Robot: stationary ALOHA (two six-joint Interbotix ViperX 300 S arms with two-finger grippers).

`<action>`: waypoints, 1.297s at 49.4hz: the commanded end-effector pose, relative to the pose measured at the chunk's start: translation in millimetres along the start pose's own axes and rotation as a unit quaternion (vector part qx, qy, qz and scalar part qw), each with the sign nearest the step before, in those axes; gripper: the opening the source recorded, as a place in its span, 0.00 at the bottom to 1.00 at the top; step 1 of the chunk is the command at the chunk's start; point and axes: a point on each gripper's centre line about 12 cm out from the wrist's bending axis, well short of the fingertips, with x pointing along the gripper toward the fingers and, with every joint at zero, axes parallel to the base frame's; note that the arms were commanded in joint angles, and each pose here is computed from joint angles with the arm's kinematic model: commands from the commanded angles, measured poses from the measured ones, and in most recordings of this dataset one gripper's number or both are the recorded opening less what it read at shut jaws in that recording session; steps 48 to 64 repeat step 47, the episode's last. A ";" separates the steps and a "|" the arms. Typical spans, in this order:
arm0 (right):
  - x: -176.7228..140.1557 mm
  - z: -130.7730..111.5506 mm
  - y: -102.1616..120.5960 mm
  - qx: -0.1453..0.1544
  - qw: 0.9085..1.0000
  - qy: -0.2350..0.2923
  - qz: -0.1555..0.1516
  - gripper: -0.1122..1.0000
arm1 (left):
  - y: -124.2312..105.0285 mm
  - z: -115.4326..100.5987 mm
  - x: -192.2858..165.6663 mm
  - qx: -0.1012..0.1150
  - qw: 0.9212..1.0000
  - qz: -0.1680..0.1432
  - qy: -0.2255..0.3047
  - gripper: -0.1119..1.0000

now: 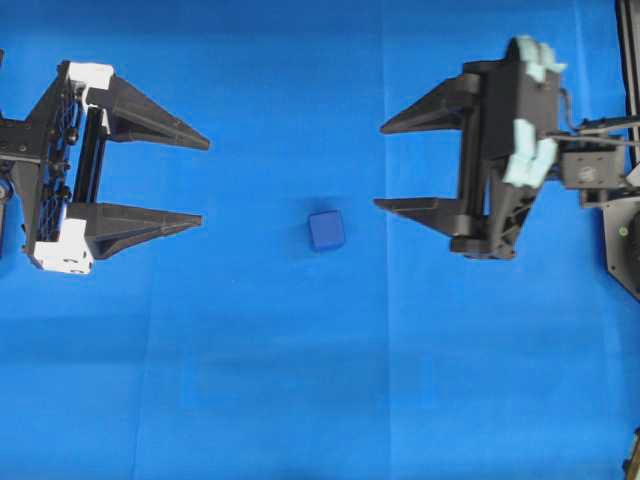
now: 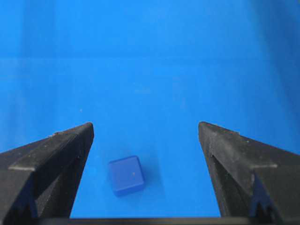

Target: Handover the blue block to the right arm after grasping it with the left arm, then place it in the designated position.

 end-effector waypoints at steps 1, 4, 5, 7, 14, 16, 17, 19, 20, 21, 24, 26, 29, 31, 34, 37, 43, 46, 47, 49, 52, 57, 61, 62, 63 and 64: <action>-12.4 8.3 1.0 0.002 1.000 -0.023 0.008 0.87 | -2.0 11.5 0.4 0.001 1.000 -0.003 -0.018 0.94; -14.0 8.6 1.2 0.001 1.000 -0.027 0.011 0.87 | -2.0 11.5 0.4 0.002 1.000 -0.004 -0.018 0.94; -14.0 8.8 1.2 0.000 1.000 -0.028 0.011 0.87 | -2.0 11.9 0.0 0.001 1.000 -0.003 -0.019 0.94; -14.0 8.9 1.4 0.000 1.000 -0.029 0.012 0.87 | -2.0 11.9 0.0 0.001 1.000 -0.003 -0.019 0.94; -12.7 8.9 1.6 -0.001 1.000 -0.028 0.011 0.87 | -1.6 12.6 0.1 0.001 1.000 -0.003 -0.020 0.94; -12.5 8.3 1.5 -0.001 1.000 -0.027 0.011 0.87 | -2.0 11.9 0.0 0.001 1.000 -0.003 -0.019 0.94; -12.7 8.9 1.6 -0.001 1.000 -0.028 0.011 0.87 | -2.0 11.5 0.4 0.001 1.000 -0.003 -0.018 0.94; -12.7 9.0 1.7 -0.001 1.000 -0.029 0.012 0.87 | -2.0 11.9 0.0 0.001 1.000 -0.003 -0.019 0.94; -13.2 9.3 1.7 -0.001 0.999 -0.029 0.012 0.87 | -2.0 11.9 0.0 0.001 1.000 -0.003 -0.019 0.94; -13.0 9.0 1.8 -0.001 0.999 -0.030 0.013 0.87 | -2.0 11.5 0.4 0.001 1.000 -0.003 -0.018 0.94; -14.1 10.8 2.5 -0.003 0.999 -0.037 0.016 0.87 | -2.0 11.7 0.3 0.001 1.000 -0.003 -0.019 0.94; -15.0 11.9 2.6 -0.004 0.999 -0.042 0.019 0.87 | -2.0 11.9 0.0 0.001 1.000 -0.003 -0.019 0.94; -17.7 15.0 4.4 -0.008 0.998 -0.055 0.027 0.87 | -2.0 11.7 0.3 0.001 1.000 -0.003 -0.019 0.94; -19.5 16.2 5.2 -0.011 0.997 -0.064 0.032 0.87 | -2.0 12.1 0.0 0.001 1.000 -0.004 -0.020 0.94; -23.0 19.2 6.6 -0.017 0.996 -0.079 0.040 0.87 | -2.1 12.3 0.0 0.001 1.000 -0.004 -0.020 0.94; -28.1 22.3 7.8 -0.023 0.994 -0.096 0.048 0.87 | -2.1 12.5 0.0 0.001 1.000 -0.004 -0.021 0.94; -36.5 26.1 9.9 -0.035 0.990 -0.124 0.062 0.87 | -2.1 12.2 0.3 0.001 1.000 -0.004 -0.021 0.94; -39.9 26.1 10.8 -0.038 0.988 -0.134 0.069 0.87 | -2.1 12.2 0.3 0.001 1.000 -0.004 -0.021 0.94; -41.1 25.7 11.0 -0.039 0.987 -0.137 0.071 0.87 | -2.0 12.1 0.3 0.001 1.000 -0.004 -0.020 0.94; -41.1 25.7 11.0 -0.039 0.987 -0.137 0.071 0.87 | -2.0 12.1 0.3 0.001 1.000 -0.004 -0.020 0.94; -41.1 25.7 11.0 -0.039 0.987 -0.137 0.071 0.87 | -2.0 12.1 0.3 0.001 1.000 -0.004 -0.020 0.94; -41.1 25.7 11.0 -0.039 0.987 -0.137 0.071 0.87 | -2.0 12.1 0.3 0.001 1.000 -0.004 -0.020 0.94; -41.1 25.7 11.0 -0.039 0.987 -0.137 0.071 0.87 | -2.0 12.1 0.3 0.001 1.000 -0.004 -0.020 0.94; -41.1 25.7 11.0 -0.039 0.987 -0.137 0.071 0.87 | -2.0 12.1 0.3 0.001 1.000 -0.004 -0.020 0.94; -41.1 25.7 11.0 -0.039 0.987 -0.137 0.071 0.87 | -2.0 12.1 0.3 0.001 1.000 -0.004 -0.020 0.94; -41.1 25.7 11.0 -0.039 0.987 -0.137 0.071 0.87 | -2.0 12.1 0.3 0.001 1.000 -0.004 -0.020 0.94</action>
